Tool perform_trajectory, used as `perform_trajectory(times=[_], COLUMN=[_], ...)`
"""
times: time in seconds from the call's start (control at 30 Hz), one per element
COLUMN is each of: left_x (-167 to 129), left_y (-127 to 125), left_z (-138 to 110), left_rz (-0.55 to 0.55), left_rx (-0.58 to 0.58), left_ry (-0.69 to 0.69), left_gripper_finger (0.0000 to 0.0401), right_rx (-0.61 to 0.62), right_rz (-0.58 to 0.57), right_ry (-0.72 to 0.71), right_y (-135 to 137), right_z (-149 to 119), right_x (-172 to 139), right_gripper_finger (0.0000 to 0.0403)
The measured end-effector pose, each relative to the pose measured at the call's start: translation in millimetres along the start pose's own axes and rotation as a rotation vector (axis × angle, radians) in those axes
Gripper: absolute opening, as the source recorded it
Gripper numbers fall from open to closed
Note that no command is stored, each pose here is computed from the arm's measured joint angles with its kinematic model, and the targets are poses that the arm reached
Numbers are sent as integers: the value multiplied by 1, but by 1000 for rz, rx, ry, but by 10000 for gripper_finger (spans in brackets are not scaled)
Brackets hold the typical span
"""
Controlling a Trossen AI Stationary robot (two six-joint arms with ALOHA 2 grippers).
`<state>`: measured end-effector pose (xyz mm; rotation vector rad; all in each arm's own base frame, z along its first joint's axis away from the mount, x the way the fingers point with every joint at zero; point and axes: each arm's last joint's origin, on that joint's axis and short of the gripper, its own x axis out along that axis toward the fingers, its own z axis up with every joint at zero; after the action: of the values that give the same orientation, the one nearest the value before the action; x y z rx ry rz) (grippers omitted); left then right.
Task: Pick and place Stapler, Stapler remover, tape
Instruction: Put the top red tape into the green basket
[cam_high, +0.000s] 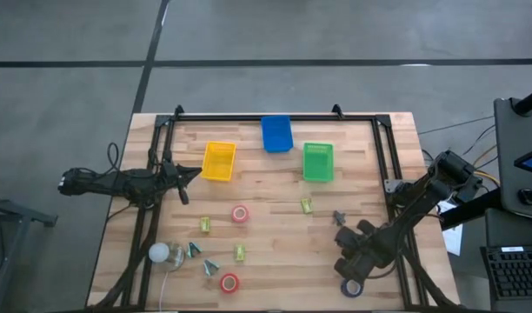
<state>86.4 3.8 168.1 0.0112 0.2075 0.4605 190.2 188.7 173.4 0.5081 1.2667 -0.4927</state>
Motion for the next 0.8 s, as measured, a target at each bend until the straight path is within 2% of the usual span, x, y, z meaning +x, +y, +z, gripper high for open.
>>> perform_trajectory(times=[0.5,0.8], left_x=[0,0], left_y=[0,0], left_z=[0,0], left_rz=[0,0], left_rx=[0,0], left_ry=[0,0], left_gripper_finger=[21,21], right_rx=[-159,-252], right_rz=[-19,-54], right_ry=[-107,-190], right_y=[11,5], right_z=[41,87], right_x=[-27,-37], right_gripper_finger=[52,53])
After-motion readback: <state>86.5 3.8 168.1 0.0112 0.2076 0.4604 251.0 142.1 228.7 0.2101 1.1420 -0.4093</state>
